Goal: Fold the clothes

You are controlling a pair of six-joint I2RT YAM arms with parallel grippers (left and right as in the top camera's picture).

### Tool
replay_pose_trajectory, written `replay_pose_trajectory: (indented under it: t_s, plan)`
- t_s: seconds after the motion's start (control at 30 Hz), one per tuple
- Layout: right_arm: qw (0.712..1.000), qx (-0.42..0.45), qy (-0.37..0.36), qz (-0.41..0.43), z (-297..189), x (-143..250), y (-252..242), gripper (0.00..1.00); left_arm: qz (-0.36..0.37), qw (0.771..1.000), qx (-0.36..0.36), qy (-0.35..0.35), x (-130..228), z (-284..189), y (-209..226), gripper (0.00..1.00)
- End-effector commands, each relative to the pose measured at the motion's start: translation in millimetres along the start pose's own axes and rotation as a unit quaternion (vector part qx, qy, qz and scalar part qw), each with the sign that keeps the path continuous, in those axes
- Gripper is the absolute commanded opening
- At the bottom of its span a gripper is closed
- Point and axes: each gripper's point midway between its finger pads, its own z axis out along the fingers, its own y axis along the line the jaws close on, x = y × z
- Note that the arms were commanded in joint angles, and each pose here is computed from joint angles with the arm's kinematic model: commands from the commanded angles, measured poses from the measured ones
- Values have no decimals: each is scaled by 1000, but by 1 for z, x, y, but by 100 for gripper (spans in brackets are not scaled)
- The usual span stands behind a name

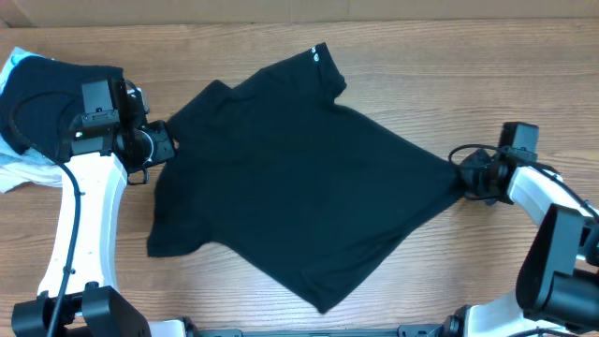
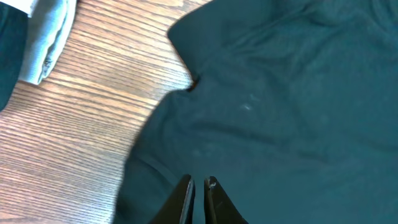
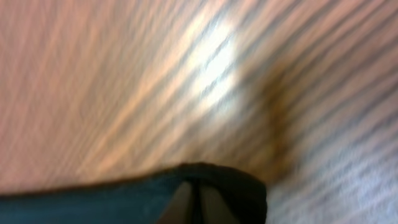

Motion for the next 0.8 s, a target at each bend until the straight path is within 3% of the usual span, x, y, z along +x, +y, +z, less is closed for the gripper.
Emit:
replay_pose_trajectory:
  t_s: [0.0,0.2,0.27,0.33,0.37,0.5,0.57,0.7,0.77]
  plan:
    - [999,16,23,34,16,7,-22,70,28,999,18,-4,-2,-5,-8,12]
    - [998,5,66,-9,15,28,-17,72,30,999,19,-7,-3,-5,-8,15]
    - [998,1,57,-10,16,23,-15,45,30,999,19,-8,-4,-5,-8,15]
    - [1000,-4,23,-8,17,8,-11,7,30,999,22,-9,-4,-5,-9,16]
    - [1000,2,-4,-1,17,-4,-11,4,31,999,26,-8,-4,-5,-11,16]
    - [991,0,-134,4,7,-66,-2,4,59,993,99,1,2,-8,-36,9]
    - [990,-15,-140,3,1,-76,7,8,95,989,115,4,5,-9,-44,9]
    - [986,-112,-112,-55,-30,-83,58,23,149,981,121,-14,2,-8,-61,19]
    - [980,-157,-98,-68,-51,-81,79,26,168,977,130,-37,-6,-8,-73,4]
